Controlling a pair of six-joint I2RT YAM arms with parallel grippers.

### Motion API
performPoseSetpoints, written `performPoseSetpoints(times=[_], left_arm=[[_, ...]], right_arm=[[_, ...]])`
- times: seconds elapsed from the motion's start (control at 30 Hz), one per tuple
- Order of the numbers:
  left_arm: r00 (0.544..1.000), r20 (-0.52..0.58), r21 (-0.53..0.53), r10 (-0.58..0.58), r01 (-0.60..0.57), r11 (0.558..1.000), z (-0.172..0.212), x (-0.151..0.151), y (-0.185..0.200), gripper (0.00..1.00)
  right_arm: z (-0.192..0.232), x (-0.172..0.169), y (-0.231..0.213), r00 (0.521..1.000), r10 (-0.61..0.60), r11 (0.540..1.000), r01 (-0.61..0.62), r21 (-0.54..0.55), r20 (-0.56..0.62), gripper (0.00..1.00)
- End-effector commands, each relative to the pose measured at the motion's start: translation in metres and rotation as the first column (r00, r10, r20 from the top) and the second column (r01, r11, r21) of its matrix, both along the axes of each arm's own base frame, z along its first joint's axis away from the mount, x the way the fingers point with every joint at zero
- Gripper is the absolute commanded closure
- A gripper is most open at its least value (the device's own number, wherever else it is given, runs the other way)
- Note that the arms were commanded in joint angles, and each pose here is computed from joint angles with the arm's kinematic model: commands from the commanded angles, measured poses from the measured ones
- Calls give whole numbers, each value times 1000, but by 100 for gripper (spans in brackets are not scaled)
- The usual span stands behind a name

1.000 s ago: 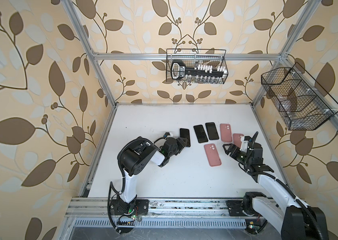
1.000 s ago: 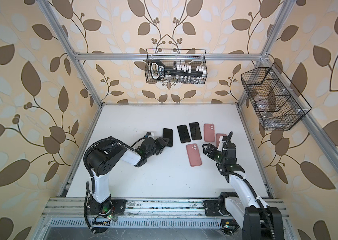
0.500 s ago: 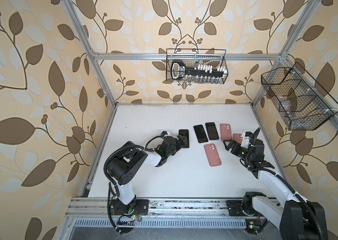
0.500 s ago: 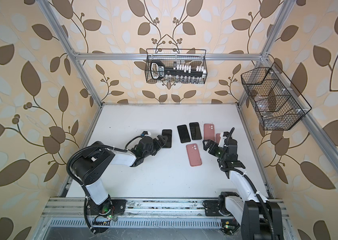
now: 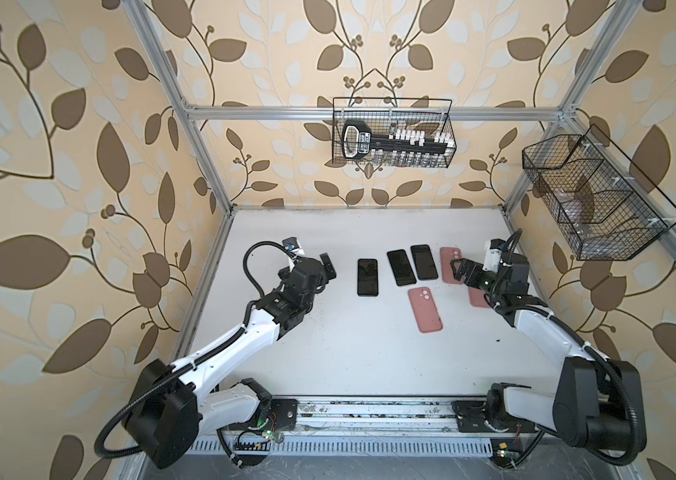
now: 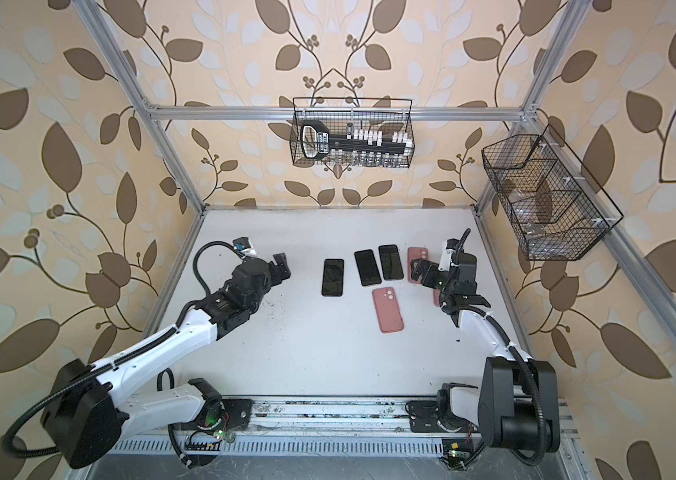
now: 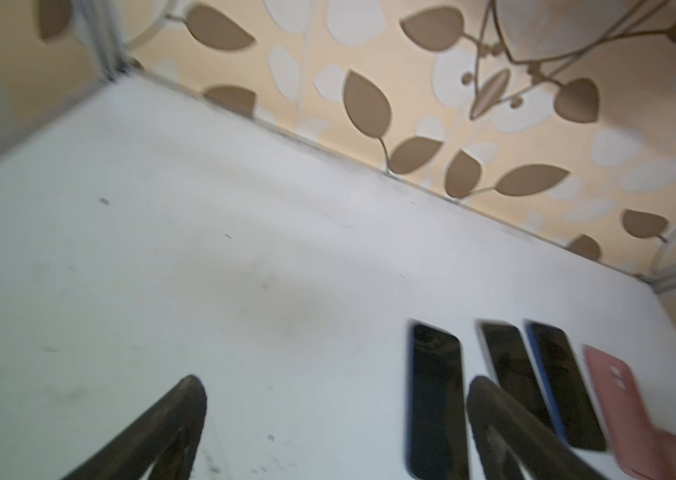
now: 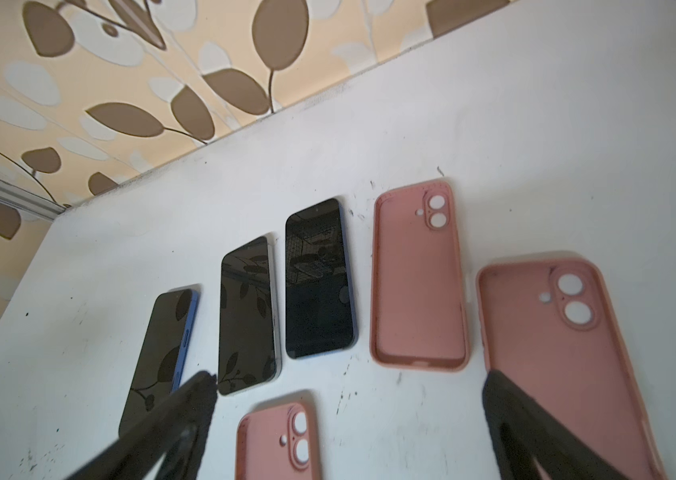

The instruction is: Take the phone out of the phone case

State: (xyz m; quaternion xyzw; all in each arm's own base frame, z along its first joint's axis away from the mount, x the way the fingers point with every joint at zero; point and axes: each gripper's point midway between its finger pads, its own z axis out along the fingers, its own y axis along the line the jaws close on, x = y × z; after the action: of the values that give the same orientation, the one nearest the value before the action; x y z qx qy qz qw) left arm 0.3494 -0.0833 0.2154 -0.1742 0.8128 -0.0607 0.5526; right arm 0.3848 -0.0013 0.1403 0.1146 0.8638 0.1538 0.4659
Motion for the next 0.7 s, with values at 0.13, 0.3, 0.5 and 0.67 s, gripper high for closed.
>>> performPoseSetpoints(times=[0.13, 0.3, 0.5, 0.67], left_arm=[[990, 53, 330, 132, -142, 933, -37, -16, 98, 1], [990, 63, 262, 127, -139, 955, -63, -7, 119, 1], [999, 5, 251, 53, -53, 967, -89, 12, 123, 1], [998, 29, 186, 54, -58, 981, -112, 16, 134, 1]], right_arm=[[-9, 12, -7, 994, 78, 989, -67, -129, 77, 0], [-8, -2, -24, 984, 35, 963, 12, -269, 172, 0], [-13, -16, -23, 969, 18, 951, 59, -303, 245, 0], [-18, -19, -6, 954, 55, 929, 59, -366, 294, 0]])
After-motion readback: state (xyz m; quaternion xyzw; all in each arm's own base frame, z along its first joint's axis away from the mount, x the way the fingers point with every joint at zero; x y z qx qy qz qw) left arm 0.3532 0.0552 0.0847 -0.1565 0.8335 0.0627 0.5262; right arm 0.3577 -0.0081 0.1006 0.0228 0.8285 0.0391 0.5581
